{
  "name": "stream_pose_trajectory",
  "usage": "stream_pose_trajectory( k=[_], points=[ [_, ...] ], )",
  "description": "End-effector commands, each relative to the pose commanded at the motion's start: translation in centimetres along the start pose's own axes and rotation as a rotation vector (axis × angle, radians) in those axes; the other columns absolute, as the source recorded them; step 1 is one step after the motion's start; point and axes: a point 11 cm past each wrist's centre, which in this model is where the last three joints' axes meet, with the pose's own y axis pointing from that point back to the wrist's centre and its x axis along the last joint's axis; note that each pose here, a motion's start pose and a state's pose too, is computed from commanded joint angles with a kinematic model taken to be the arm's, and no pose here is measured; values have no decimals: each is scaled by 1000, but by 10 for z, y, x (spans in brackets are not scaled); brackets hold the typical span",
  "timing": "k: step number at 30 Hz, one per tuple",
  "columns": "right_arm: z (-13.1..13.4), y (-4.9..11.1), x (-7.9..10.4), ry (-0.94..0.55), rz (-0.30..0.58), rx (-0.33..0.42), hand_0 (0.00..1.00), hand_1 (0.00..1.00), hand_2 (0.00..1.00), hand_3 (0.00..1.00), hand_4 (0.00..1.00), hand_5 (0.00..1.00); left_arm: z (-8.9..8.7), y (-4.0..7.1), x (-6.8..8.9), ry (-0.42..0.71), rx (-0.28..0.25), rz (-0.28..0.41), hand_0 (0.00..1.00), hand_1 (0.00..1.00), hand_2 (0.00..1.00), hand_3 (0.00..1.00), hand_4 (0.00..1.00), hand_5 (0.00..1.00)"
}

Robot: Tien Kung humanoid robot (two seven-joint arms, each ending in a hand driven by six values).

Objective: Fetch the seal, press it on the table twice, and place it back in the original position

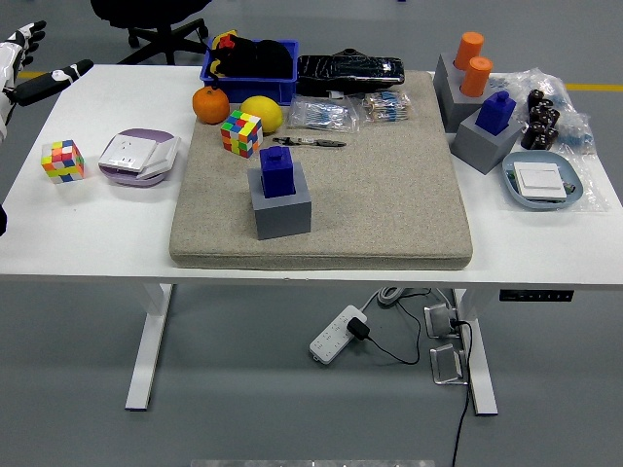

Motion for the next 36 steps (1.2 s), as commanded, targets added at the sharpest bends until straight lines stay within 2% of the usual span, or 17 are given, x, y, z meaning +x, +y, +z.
stream_pose_trajectory(
  k=[11, 22, 36],
  points=[
    [4, 1, 4, -8, 9, -6, 834, 731, 698, 710, 746, 513, -4, 2, -8, -3, 10, -19, 932, 978, 977, 962, 976, 520],
    [0, 0, 5, -25, 15, 4, 835, 731, 698, 711, 746, 514, 2, 0, -16, 1, -1, -34, 932, 977, 977, 961, 975, 521],
    [-3, 2, 12, -25, 27, 8, 835, 731, 698, 711, 746, 514, 3, 0, -18, 3, -6, -38, 932, 977, 976, 960, 972, 521]
  ],
)
